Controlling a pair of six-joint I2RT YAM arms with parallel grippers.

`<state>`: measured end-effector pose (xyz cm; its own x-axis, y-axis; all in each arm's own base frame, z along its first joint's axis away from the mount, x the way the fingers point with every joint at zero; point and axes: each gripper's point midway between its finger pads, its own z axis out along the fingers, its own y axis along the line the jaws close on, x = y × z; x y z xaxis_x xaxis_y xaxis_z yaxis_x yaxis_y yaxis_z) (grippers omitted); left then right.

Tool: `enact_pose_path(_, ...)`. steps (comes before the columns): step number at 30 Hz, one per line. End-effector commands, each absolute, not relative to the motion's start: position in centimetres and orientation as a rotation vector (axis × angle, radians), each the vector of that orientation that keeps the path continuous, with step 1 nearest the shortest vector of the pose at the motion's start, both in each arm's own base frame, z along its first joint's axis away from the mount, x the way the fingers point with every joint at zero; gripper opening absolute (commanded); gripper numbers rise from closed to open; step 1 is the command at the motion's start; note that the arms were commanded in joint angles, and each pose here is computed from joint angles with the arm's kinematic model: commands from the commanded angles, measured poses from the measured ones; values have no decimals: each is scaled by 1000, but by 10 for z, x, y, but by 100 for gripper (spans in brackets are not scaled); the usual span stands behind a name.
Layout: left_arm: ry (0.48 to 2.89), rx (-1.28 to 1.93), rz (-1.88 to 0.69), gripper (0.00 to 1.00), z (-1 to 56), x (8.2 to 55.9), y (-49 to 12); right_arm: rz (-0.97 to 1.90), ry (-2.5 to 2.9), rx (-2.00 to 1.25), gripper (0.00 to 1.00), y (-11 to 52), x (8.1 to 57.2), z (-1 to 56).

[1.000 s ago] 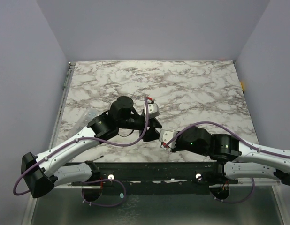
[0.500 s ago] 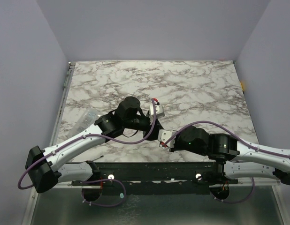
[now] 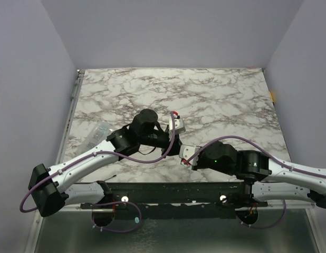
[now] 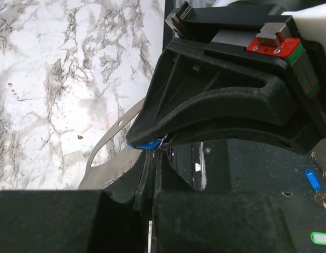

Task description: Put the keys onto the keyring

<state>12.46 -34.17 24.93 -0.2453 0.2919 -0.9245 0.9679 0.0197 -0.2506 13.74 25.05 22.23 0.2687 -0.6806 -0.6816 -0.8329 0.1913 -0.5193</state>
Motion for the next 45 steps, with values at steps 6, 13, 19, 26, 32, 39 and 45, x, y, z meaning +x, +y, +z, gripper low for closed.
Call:
enact_pose_path(6, 1528, 1252, -1267, 0, 270, 123, -340, 371, 1311, -1279, 1, 272, 137, 280)
enact_pose_path(13, 1416, 1162, -1308, 0, 299, 122, -337, 556, 1209, -1085, 1, 283, 129, 302)
enact_pose_path(19, 1357, 1083, -1334, 0, 316, 124, -334, 647, 1167, -1043, 1, 293, 122, 309)
enact_pose_path(26, 1361, 1074, -1312, 0, 312, 127, -333, 665, 1154, -1066, 1, 293, 117, 310)
enact_pose_path(32, 1365, 1093, -1282, 26, 308, 128, -329, 644, 1170, -1102, 1, 291, 117, 307)
enact_pose_path(39, 1361, 1099, -1235, 59, 307, 130, -322, 587, 1223, -1182, 1, 286, 118, 290)
enact_pose_path(45, 1313, 1134, -1227, 73, 312, 125, -312, 473, 1313, -1262, 1, 275, 126, 271)
